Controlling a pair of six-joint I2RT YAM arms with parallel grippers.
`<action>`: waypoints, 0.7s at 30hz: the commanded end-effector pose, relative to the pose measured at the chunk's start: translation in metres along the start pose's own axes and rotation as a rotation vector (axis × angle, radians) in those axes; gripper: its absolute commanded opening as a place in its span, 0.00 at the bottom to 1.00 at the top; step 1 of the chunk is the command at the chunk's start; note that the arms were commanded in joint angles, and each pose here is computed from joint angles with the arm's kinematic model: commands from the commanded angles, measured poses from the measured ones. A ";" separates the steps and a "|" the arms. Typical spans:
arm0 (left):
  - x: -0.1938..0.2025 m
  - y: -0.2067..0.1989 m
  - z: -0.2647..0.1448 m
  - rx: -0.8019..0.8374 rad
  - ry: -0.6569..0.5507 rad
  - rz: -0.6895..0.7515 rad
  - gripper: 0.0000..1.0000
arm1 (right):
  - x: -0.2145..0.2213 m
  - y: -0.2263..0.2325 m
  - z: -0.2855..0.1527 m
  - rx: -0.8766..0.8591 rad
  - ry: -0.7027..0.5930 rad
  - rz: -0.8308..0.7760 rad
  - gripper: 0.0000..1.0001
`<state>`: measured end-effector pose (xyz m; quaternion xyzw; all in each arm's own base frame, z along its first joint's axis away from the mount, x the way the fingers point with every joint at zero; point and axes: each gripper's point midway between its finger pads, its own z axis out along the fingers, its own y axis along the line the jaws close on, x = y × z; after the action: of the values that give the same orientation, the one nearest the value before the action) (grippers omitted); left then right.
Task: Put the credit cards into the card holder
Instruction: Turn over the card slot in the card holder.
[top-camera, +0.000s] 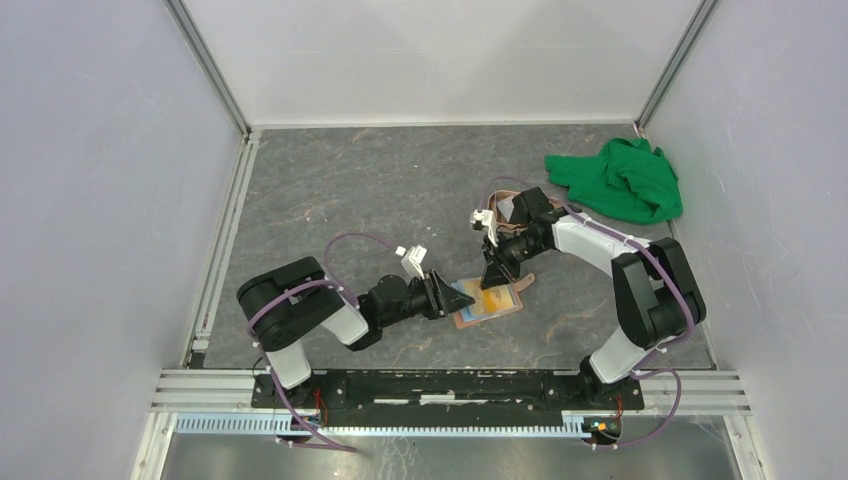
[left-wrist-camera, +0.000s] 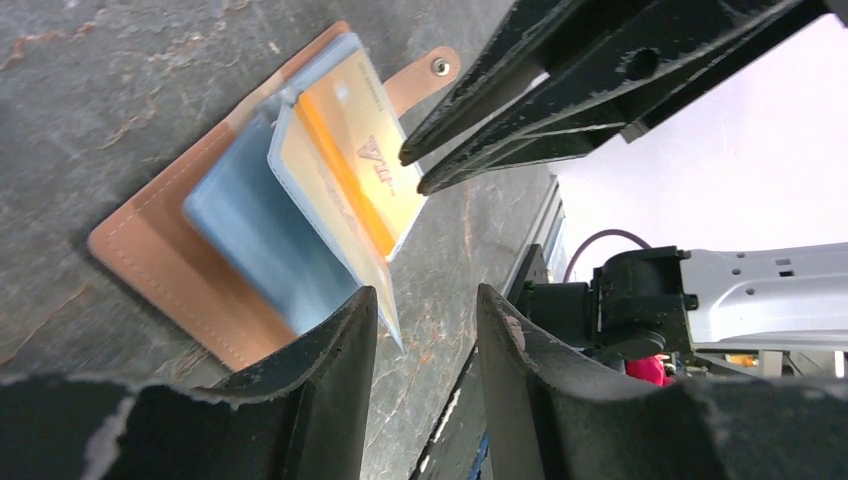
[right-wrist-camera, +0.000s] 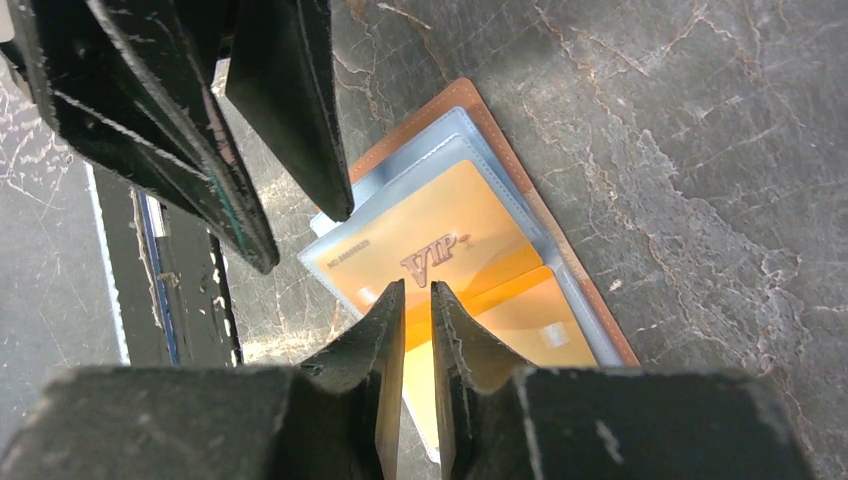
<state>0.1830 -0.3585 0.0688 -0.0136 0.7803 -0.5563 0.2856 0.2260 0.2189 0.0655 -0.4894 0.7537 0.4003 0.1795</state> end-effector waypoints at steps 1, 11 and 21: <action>-0.013 -0.032 0.007 0.129 -0.033 -0.022 0.49 | -0.008 0.000 -0.006 0.010 -0.048 -0.013 0.21; -0.014 -0.039 0.027 0.156 -0.010 -0.019 0.49 | -0.005 -0.017 -0.019 0.080 -0.073 0.039 0.22; -0.012 -0.033 0.041 0.143 0.014 -0.012 0.50 | 0.004 -0.023 -0.018 0.090 -0.064 0.083 0.22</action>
<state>0.1981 -0.3956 0.0877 0.0105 0.7484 -0.5991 0.2843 0.2428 0.1969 0.0605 -0.4360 0.7868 0.3897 0.1973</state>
